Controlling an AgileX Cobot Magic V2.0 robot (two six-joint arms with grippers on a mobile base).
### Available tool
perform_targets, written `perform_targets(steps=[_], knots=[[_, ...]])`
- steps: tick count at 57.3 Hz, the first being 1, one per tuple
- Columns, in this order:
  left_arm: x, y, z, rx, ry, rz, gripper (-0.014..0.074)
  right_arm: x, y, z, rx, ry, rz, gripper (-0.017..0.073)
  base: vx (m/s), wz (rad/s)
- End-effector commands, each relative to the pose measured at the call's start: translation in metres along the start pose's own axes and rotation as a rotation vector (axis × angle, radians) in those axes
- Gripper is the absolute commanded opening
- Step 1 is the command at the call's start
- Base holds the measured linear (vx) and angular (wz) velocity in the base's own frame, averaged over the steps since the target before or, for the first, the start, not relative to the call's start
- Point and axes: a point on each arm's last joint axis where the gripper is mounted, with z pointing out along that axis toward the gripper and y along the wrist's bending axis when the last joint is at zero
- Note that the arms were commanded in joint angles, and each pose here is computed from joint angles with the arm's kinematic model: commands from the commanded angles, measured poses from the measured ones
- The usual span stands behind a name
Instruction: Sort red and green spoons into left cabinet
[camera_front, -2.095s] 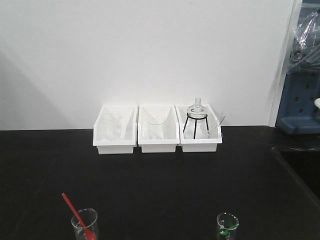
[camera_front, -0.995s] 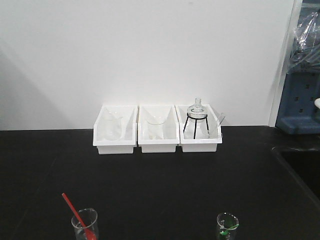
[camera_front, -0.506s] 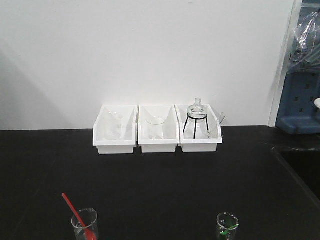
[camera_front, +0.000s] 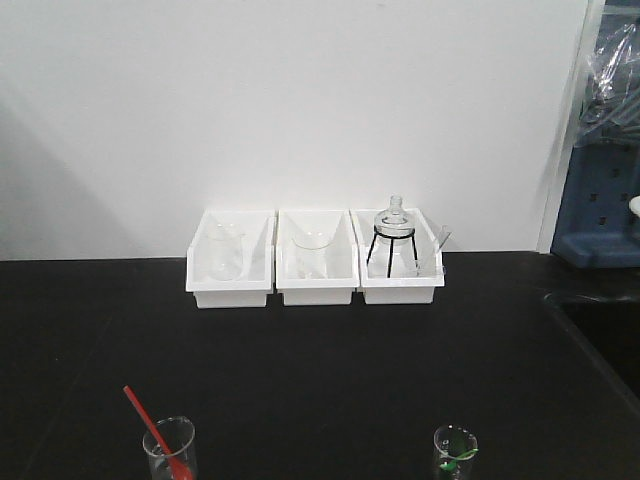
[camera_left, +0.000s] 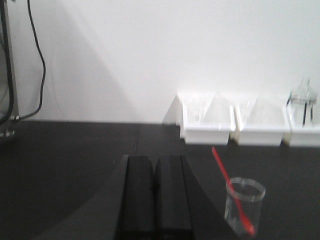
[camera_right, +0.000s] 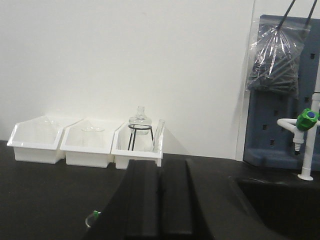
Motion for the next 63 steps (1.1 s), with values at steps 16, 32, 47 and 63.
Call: perform_targets(steps=[16, 32, 47, 63], knots=[[-0.1, -0.009, -0.006, 0.031, -0.224, -0.042, -0.0006, -0.065, -0.015, 0.007, 0.133, 0.129, 0.102, -0.0006, 0.0, 0.0], [-0.088, -0.008, 0.032, 0.008, 0.007, -0.045, -0.0006, -0.052, -0.015, 0.036, 0.126, 0.298, 0.09, -0.0001, 0.0, 0.0], [-0.081, -0.008, 0.043, 0.0, 0.075, -0.045, 0.0008, -0.037, -0.015, 0.054, 0.124, 0.419, 0.097, 0.0027, 0.0, 0.0], [-0.077, -0.008, 0.045, -0.003, 0.119, -0.047, 0.0141, -0.033, -0.012, 0.067, 0.112, 0.419, 0.197, 0.0119, 0.0, 0.0]])
